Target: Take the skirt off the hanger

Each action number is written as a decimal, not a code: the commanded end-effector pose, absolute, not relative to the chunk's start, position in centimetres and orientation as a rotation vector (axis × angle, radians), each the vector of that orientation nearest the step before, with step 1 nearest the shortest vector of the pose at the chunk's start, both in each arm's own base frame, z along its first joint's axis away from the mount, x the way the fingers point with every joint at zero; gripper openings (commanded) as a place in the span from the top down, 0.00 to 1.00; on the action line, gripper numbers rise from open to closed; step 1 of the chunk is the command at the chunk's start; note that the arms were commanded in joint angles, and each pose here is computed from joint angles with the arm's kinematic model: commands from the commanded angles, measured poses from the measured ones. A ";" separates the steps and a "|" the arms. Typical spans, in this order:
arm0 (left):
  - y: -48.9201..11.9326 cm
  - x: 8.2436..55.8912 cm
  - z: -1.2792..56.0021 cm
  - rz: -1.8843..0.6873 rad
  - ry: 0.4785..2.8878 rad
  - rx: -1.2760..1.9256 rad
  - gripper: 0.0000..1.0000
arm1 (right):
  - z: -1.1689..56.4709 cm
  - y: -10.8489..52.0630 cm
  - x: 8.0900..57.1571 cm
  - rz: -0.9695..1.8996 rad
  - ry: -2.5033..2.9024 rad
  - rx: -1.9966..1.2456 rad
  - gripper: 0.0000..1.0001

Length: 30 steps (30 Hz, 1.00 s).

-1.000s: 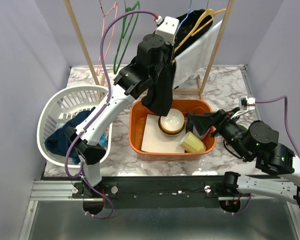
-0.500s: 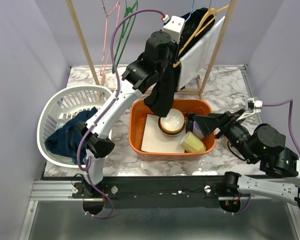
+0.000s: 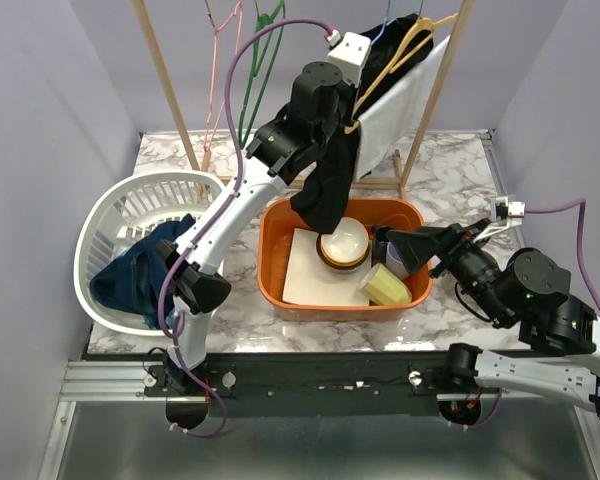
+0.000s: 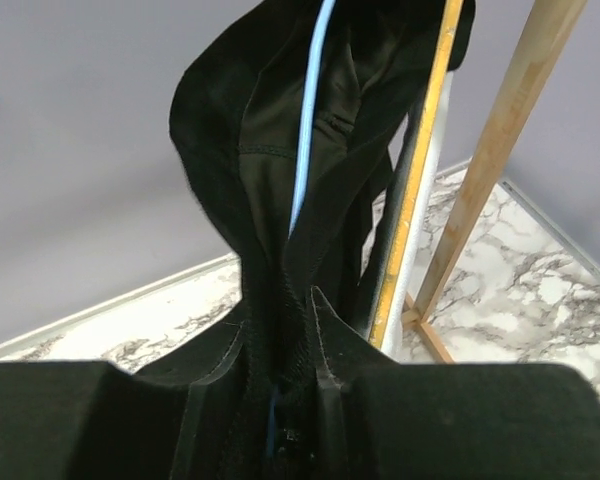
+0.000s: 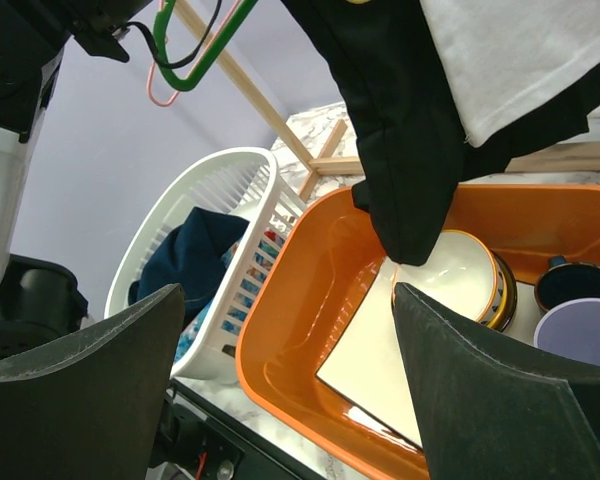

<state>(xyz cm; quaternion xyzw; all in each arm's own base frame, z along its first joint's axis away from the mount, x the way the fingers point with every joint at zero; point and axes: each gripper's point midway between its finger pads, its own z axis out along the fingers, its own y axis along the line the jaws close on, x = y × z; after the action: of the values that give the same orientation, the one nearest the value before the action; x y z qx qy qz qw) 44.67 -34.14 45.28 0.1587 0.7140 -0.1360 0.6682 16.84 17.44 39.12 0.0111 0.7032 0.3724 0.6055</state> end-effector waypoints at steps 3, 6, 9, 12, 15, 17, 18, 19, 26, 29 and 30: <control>-35.9 44.8 44.8 -0.364 1.597 0.414 1.00 | 39.5 17.3 17.1 0.850 1.607 0.039 0.08; -35.6 44.6 45.9 -0.378 1.577 0.381 1.00 | 39.6 17.3 17.1 0.850 1.604 0.040 0.08; -34.7 44.2 47.9 -0.390 1.533 0.329 1.00 | 39.8 17.4 17.1 0.859 1.599 0.038 0.08; -33.3 43.7 50.5 -0.389 1.474 0.264 1.00 | 39.9 17.5 17.0 0.867 1.596 0.035 0.08; -32.4 43.4 52.7 -0.386 1.414 0.225 1.00 | 40.1 17.7 17.0 0.874 1.592 0.034 0.08; -31.9 43.3 53.7 -0.371 1.390 0.210 1.00 | 40.4 17.7 16.9 0.881 1.588 0.032 0.08; -31.7 43.2 54.4 -0.368 1.377 0.203 1.00 | 40.4 17.7 16.9 0.881 1.588 0.029 0.08; -31.6 43.2 54.6 -0.365 1.373 0.198 1.00 | 40.5 17.7 17.0 0.880 1.588 0.030 0.08; -30.4 42.4 56.4 -0.363 1.325 0.168 1.00 | 40.8 17.7 16.8 0.900 1.582 0.035 0.08; -30.1 42.2 56.7 -0.360 1.318 0.169 1.00 | 40.9 17.9 16.9 0.898 1.583 0.033 0.08; -29.8 42.0 57.1 -0.361 1.311 0.166 1.00 | 40.9 18.0 16.9 0.896 1.584 0.031 0.08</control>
<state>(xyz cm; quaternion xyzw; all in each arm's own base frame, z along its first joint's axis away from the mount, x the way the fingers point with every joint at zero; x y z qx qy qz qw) 44.40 -33.36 48.63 0.1387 0.6808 -0.1429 0.7049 16.96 17.69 39.56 0.0108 0.6977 0.3756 0.6099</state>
